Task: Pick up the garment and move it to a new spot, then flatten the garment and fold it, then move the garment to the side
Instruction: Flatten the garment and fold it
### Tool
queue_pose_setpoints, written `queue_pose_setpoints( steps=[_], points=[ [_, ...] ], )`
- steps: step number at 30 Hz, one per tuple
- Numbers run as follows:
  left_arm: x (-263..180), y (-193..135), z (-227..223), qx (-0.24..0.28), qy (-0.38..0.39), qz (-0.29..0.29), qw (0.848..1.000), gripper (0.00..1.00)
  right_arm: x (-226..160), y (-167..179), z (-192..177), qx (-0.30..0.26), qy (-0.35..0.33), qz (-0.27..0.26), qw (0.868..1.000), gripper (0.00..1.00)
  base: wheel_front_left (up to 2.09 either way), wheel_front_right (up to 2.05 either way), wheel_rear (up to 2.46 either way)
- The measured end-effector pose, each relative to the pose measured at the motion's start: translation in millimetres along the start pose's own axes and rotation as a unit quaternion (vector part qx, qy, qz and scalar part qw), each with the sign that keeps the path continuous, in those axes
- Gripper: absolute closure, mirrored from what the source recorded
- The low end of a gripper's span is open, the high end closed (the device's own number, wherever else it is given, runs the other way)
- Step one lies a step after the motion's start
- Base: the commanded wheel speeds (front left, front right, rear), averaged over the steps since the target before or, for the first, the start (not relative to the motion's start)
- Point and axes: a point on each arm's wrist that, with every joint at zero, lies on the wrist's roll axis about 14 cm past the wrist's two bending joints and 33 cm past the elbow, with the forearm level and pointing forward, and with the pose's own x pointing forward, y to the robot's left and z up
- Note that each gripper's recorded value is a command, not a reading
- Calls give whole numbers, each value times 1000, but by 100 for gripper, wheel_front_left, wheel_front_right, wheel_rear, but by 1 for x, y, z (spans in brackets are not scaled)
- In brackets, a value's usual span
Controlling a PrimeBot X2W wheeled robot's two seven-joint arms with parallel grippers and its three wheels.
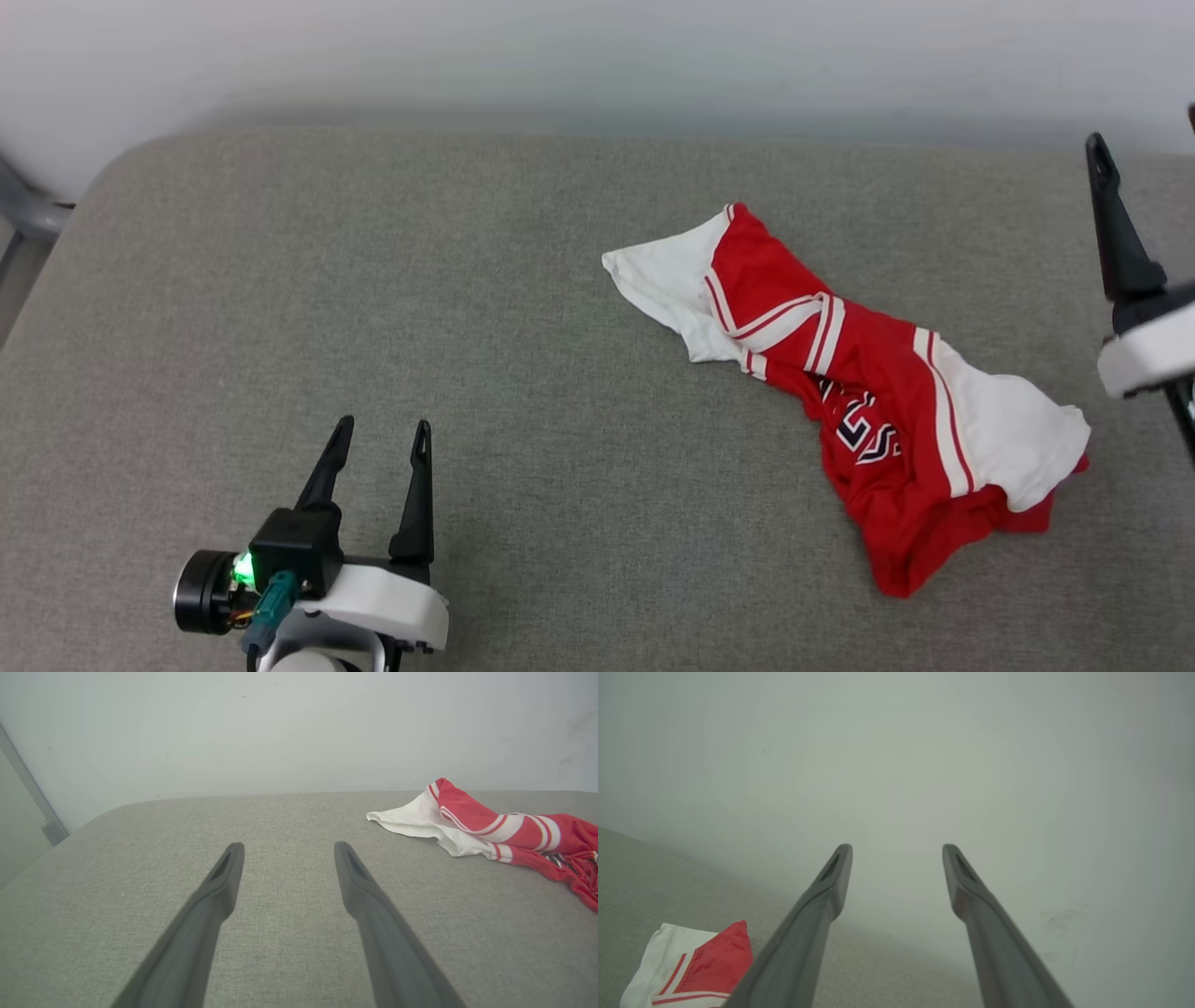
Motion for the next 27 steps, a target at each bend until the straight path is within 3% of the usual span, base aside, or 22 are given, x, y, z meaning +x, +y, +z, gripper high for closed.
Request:
queue_pose_setpoints(
  steps=[4,8,10,14,20,21,27],
  points=[
    [10,5,-1,1,0,6,1000,0,26,14,-27,-1,96,62,993,0,0,0,0],
    [19,8,-3,1,-1,10,1000,0,31,34,-68,1,230,129,965,0,0,0,0],
    [23,9,-4,1,0,11,1000,0,21,46,-95,1,317,165,934,0,0,0,0],
    [31,12,-8,0,4,16,1000,0,-6,58,-137,9,469,214,857,0,0,0,0],
    [39,16,-17,-5,13,26,1000,0,-33,66,-181,-6,598,250,762,0,0,0,0],
    [40,16,-18,-6,14,27,1000,0,-38,69,-189,-11,610,254,751,0,0,0,0],
    [43,23,-27,-8,25,40,999,0,-55,86,-229,-11,649,272,711,0,0,0,0]
  ],
)
